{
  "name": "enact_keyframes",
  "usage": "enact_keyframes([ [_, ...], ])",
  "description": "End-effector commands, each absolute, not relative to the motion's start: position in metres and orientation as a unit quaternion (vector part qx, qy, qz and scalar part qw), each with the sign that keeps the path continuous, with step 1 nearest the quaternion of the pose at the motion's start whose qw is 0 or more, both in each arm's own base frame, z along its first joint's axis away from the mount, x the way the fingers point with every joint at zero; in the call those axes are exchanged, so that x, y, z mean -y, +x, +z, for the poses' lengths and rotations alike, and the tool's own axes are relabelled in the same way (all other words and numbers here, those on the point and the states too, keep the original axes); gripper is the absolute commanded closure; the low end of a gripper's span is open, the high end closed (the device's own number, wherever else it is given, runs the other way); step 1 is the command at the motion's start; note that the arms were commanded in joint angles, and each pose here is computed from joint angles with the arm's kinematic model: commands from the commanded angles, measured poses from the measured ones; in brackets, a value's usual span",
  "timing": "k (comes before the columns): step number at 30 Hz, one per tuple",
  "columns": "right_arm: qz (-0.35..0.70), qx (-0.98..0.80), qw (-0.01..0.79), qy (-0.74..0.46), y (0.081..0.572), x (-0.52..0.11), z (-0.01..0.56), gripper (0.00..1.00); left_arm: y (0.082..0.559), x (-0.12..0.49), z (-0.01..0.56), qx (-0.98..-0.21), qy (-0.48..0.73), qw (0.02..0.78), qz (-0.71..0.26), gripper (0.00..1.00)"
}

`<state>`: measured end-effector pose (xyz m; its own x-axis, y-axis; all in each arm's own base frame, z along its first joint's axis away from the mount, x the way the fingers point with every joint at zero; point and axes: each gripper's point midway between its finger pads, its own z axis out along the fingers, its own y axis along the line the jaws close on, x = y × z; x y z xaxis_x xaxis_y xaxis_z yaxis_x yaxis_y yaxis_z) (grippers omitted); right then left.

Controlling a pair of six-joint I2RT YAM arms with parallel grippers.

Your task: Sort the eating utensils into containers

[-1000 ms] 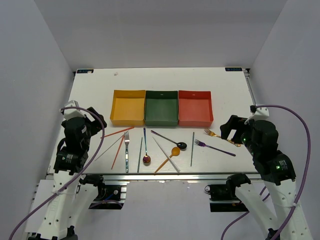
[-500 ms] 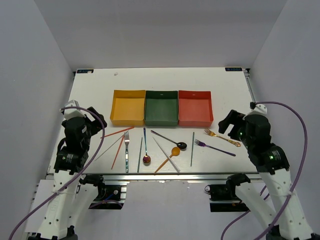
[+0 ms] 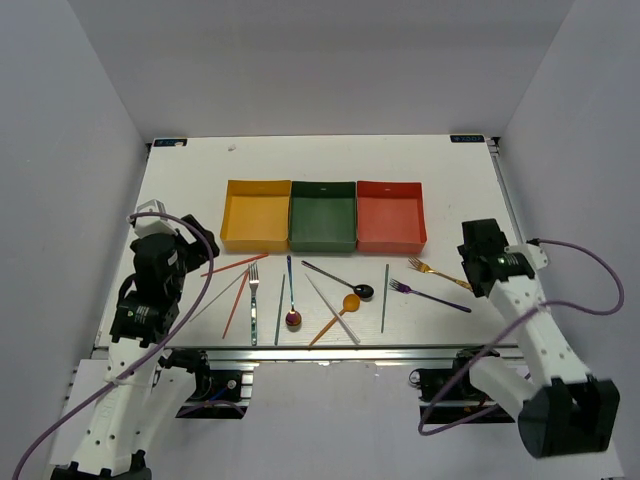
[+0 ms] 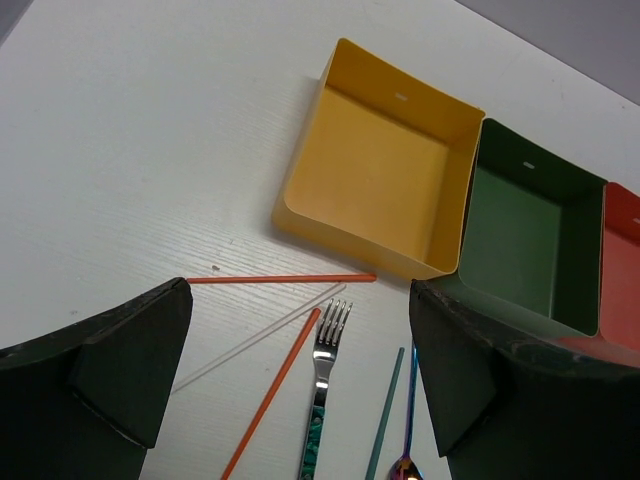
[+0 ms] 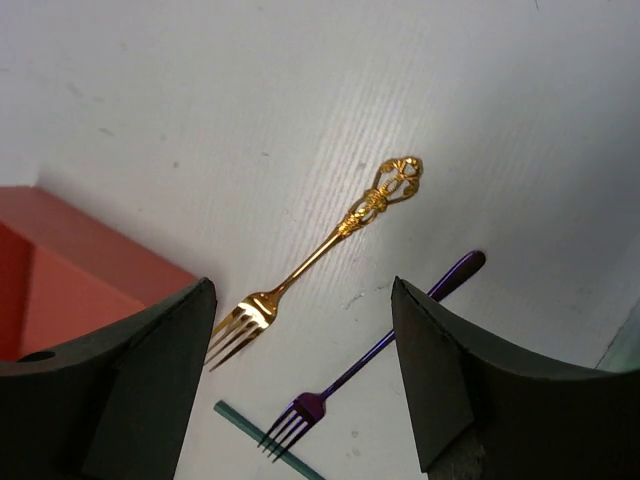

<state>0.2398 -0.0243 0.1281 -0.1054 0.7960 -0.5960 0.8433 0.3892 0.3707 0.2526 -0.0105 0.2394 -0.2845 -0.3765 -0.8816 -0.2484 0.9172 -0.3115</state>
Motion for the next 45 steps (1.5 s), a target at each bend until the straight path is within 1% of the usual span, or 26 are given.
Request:
enact_keyframes([
  [1, -0.043, -0.687, 0.326, 0.648, 0.252, 0.024, 0.111, 0.24, 0.254, 0.016, 0.245, -0.794, -0.188, 0.574, -0.068, 0.02],
  [3, -0.058, -0.678, 0.282, 0.676, 0.252, 0.017, 0.091, 0.24, 0.253, 0.015, 0.245, -0.793, -0.189, 0.575, -0.068, 0.02],
  [5, -0.049, -0.673, 0.255, 0.692, 0.253, 0.008, 0.08, 0.29, 0.253, 0.016, 0.244, -0.794, -0.189, 0.574, -0.068, 0.02],
  [6, -0.027, -0.675, 0.251, 0.693, 0.265, 0.0, 0.075, 0.31, 0.254, 0.017, 0.245, -0.794, -0.187, 0.574, -0.068, 0.02],
  [9, -0.02, -0.671, 0.25, 0.698, 0.28, -0.003, 0.073, 0.34, 0.253, 0.02, 0.244, -0.796, -0.182, 0.572, -0.071, 0.02],
  [13, -0.018, -0.671, 0.234, 0.703, 0.287, -0.009, 0.059, 0.36, 0.252, 0.025, 0.244, -0.798, -0.175, 0.572, -0.075, 0.02],
  [17, -0.02, -0.671, 0.195, 0.715, 0.282, -0.019, 0.036, 0.41, 0.253, 0.024, 0.241, -0.801, -0.178, 0.568, -0.069, 0.02],
  [23, -0.034, -0.654, 0.182, 0.734, 0.276, -0.018, 0.023, 0.49, 0.254, 0.026, 0.239, -0.804, -0.175, 0.564, -0.068, 0.02],
  [24, -0.036, -0.65, 0.178, 0.738, 0.273, -0.018, 0.02, 0.53, 0.254, 0.026, 0.239, -0.804, -0.175, 0.564, -0.068, 0.02],
  [26, -0.041, -0.642, 0.171, 0.746, 0.268, -0.018, 0.013, 0.58, 0.254, 0.025, 0.238, -0.805, -0.176, 0.563, -0.067, 0.02],
  [28, -0.046, -0.638, 0.162, 0.751, 0.264, -0.019, 0.008, 0.66, 0.254, 0.025, 0.238, -0.805, -0.176, 0.562, -0.067, 0.02],
  [29, -0.049, -0.638, 0.16, 0.752, 0.264, -0.019, 0.005, 0.67, 0.254, 0.026, 0.238, -0.805, -0.175, 0.562, -0.067, 0.02],
  [35, -0.055, -0.641, 0.144, 0.752, 0.265, -0.023, -0.006, 0.69, 0.253, 0.026, 0.236, -0.807, -0.174, 0.56, -0.065, 0.02],
  [38, -0.058, -0.639, 0.137, 0.755, 0.261, -0.024, -0.009, 0.75, 0.254, 0.026, 0.236, -0.807, -0.175, 0.56, -0.065, 0.02],
  [40, -0.06, -0.633, 0.133, 0.76, 0.257, -0.023, -0.011, 0.85, 0.254, 0.027, 0.235, -0.809, -0.175, 0.558, -0.064, 0.02],
  [43, -0.054, -0.628, 0.142, 0.763, 0.258, -0.021, -0.006, 0.94, 0.255, 0.026, 0.235, -0.81, -0.175, 0.556, -0.063, 0.02],
  [44, -0.05, -0.627, 0.147, 0.764, 0.26, -0.021, -0.003, 0.99, 0.254, 0.026, 0.235, -0.809, -0.177, 0.557, -0.062, 0.02],
  [45, -0.049, -0.625, 0.148, 0.765, 0.26, -0.021, 0.0, 1.0, 0.254, 0.026, 0.235, -0.809, -0.177, 0.557, -0.062, 0.02],
])
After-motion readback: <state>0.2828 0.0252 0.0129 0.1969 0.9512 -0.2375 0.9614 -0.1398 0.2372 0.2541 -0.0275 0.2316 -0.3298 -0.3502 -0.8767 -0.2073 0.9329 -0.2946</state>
